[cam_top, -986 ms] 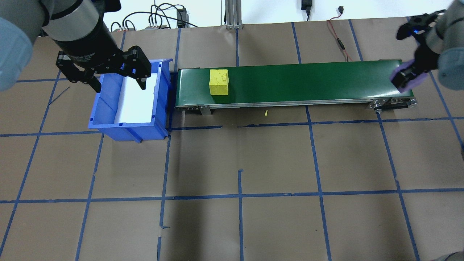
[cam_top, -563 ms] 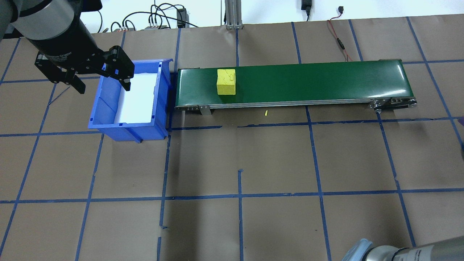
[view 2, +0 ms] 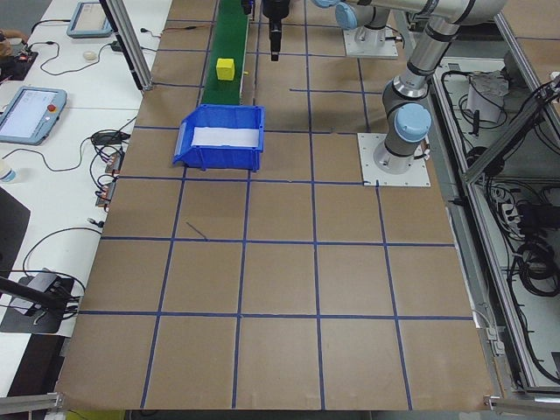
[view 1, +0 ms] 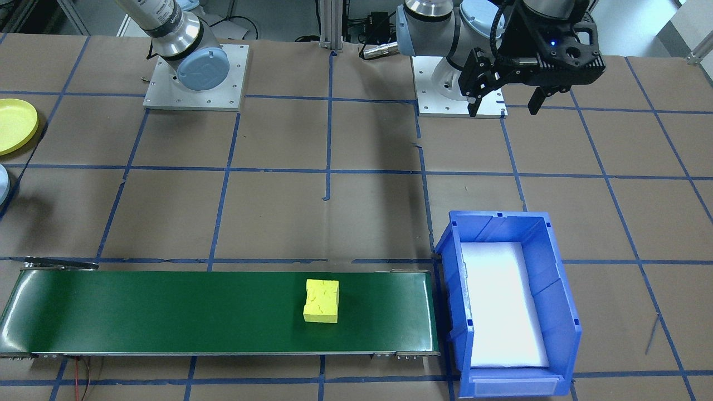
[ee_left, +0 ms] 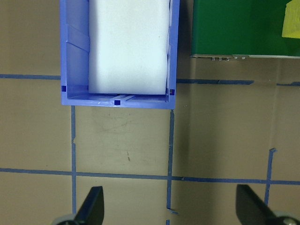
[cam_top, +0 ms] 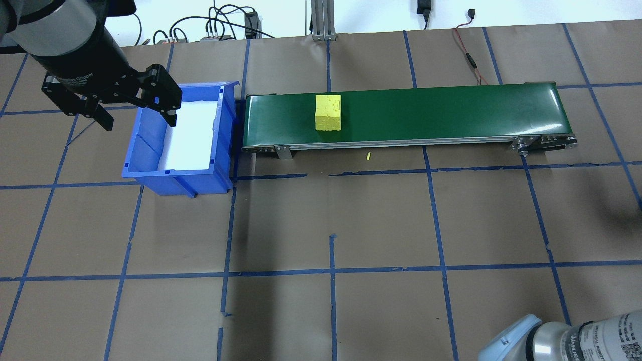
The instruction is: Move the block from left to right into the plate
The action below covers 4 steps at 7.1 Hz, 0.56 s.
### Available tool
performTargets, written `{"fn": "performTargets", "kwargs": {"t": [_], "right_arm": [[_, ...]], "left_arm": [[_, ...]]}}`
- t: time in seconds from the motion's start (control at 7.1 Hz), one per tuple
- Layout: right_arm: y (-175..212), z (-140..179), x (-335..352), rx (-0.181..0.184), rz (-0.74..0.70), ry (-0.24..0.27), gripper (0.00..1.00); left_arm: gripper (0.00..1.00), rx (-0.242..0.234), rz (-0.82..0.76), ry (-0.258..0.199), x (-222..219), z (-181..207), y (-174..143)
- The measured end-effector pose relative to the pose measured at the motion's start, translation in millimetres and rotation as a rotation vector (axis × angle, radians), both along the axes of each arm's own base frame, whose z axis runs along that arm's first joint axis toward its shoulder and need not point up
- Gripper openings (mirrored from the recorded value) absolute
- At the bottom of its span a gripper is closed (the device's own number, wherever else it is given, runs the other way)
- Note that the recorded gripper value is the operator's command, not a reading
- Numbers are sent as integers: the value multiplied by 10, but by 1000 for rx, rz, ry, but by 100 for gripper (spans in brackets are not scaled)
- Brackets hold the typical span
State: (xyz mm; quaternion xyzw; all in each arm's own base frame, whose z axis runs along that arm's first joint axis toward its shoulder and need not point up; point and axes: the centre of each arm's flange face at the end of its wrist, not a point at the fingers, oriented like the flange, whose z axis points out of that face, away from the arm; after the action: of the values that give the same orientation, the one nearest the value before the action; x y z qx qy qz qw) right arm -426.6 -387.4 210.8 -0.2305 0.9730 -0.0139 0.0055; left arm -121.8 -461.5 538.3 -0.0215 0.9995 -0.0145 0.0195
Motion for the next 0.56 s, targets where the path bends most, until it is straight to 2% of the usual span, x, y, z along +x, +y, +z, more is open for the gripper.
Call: {"fn": "performTargets", "kwargs": {"t": [0.28, 0.56], "right_arm": [[-10, 43, -48, 1, -43, 9, 100], [-235, 497, 395, 6, -175, -1, 100]], "left_arm": [[100, 0, 2, 3, 6, 0, -1], [100, 3, 4, 1, 14, -4, 0]]}}
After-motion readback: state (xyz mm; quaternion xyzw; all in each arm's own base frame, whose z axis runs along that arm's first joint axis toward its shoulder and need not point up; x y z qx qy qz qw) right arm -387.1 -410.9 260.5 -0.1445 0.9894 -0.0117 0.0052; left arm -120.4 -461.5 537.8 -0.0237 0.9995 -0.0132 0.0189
